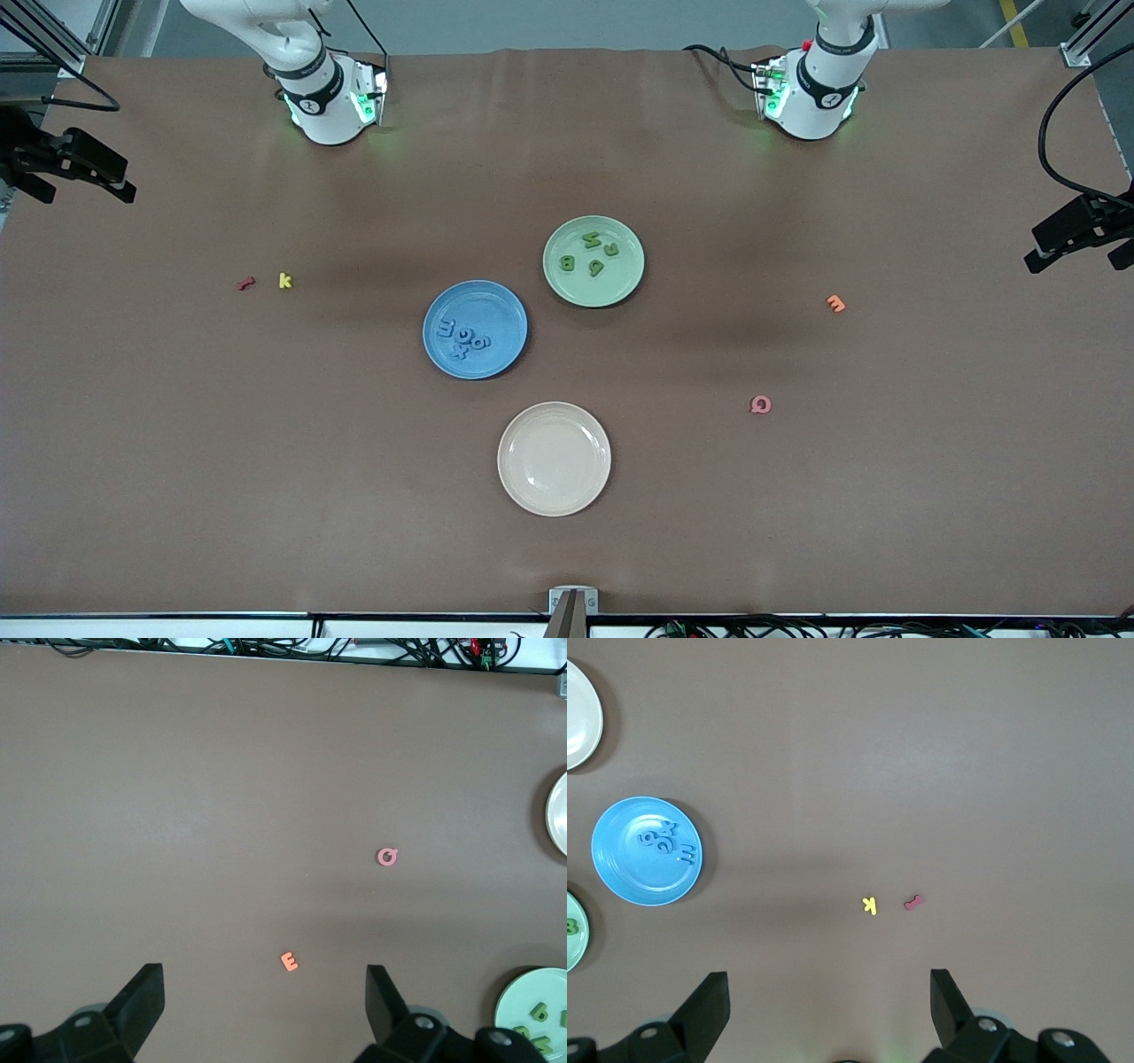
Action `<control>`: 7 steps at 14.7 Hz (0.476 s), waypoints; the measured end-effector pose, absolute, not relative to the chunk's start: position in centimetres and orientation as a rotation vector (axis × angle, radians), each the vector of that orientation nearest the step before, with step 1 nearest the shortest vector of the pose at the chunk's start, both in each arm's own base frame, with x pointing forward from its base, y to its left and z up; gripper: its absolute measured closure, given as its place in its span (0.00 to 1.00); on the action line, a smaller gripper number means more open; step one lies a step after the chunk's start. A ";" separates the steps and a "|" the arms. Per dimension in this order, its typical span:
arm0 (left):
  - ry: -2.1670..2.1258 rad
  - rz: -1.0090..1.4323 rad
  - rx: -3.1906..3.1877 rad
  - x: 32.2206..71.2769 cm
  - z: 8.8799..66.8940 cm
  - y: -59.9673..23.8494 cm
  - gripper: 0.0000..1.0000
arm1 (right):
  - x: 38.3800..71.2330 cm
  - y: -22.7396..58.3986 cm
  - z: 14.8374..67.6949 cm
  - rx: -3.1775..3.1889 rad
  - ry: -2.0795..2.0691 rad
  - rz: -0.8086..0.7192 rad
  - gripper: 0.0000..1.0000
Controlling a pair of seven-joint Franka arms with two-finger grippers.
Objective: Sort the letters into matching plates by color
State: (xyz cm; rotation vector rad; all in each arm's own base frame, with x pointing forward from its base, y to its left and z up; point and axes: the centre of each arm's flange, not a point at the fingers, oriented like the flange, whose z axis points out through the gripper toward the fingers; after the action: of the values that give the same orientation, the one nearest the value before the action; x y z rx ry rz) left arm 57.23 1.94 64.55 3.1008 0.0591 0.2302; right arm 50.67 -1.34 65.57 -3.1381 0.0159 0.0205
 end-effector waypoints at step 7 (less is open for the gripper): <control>0.062 0.246 3.100 57.0 65.2 2.0 0.00 | 50.7 -1.4 65.6 -3.139 0.016 0.020 0.00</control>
State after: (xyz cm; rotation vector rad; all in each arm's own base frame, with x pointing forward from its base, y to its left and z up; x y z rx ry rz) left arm 57.03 2.05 65.16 3.0996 0.0616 0.2462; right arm 50.68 -1.35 65.58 -3.1388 0.0159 0.0201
